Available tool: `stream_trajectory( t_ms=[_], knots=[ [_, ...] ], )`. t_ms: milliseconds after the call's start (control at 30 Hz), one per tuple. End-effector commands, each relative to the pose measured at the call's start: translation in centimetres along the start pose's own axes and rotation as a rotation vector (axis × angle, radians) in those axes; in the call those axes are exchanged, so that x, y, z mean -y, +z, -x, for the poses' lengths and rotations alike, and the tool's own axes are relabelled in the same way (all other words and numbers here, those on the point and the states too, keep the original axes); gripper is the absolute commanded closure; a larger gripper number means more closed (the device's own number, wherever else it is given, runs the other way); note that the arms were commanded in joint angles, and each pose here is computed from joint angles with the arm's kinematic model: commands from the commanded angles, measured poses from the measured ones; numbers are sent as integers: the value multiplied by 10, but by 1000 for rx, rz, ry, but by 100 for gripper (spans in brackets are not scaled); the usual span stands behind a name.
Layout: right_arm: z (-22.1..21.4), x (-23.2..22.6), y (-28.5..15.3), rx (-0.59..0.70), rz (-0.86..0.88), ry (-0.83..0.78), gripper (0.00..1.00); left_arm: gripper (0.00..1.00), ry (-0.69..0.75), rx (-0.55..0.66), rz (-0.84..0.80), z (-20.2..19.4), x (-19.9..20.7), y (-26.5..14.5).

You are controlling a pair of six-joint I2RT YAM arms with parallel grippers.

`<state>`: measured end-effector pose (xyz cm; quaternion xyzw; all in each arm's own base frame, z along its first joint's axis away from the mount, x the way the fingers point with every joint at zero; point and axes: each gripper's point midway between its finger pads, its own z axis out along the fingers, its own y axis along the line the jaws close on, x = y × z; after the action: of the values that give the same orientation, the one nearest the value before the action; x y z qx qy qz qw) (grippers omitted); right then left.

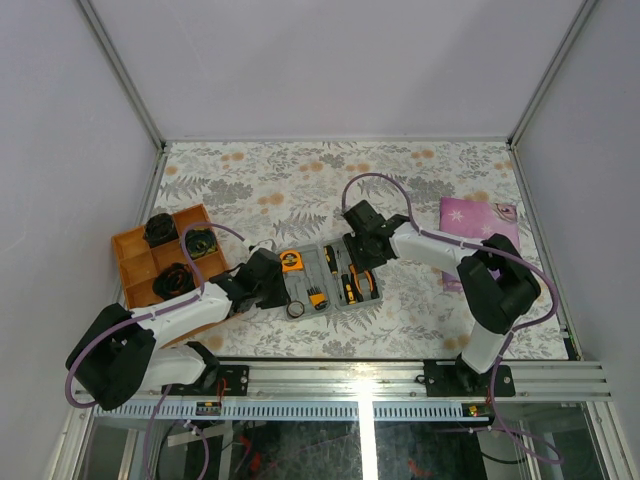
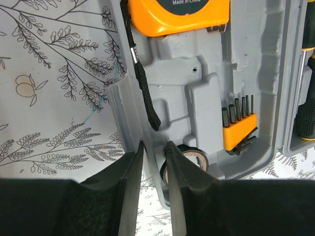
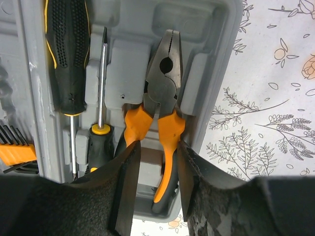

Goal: Sort the tools into containers
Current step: Place the pliers in the storage box.

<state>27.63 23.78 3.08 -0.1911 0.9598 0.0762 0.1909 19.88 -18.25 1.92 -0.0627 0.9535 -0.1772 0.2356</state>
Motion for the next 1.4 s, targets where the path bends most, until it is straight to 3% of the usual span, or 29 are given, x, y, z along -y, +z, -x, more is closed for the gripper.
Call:
stream_trajectory(
  t_ms=[0, 133, 367, 500, 900, 1067, 1133, 1267, 1367],
  knots=[
    [1, -13, 6, -9, 8, -19, 58, 77, -1, 7, -17, 3, 4, 1],
    [-8, -15, 12, -37, -13, -40, 63, 77, 0, 8, -19, 4, 4, 1],
    [-28, -11, 25, -100, -55, -67, 90, 77, 0, 8, -21, 3, 4, 0],
    [-40, -9, 33, -137, -66, -80, 100, 77, 0, 7, -23, 3, 5, 0],
    [-94, -18, 70, -265, -85, -148, 100, 77, 0, 5, -27, 4, 6, 1],
    [-70, -20, 47, -152, -76, -142, 100, 77, 2, 7, -20, 4, 5, 2],
    [-49, -23, 30, -76, -66, -141, 94, 77, 4, 10, -15, 5, 4, 2],
    [-8, -26, -10, 72, -71, -137, 72, 77, 6, 19, -8, 7, 3, 1],
    [18, -22, -44, 188, -87, -123, 64, 76, 8, 25, -6, 7, 2, -1]
  ],
)
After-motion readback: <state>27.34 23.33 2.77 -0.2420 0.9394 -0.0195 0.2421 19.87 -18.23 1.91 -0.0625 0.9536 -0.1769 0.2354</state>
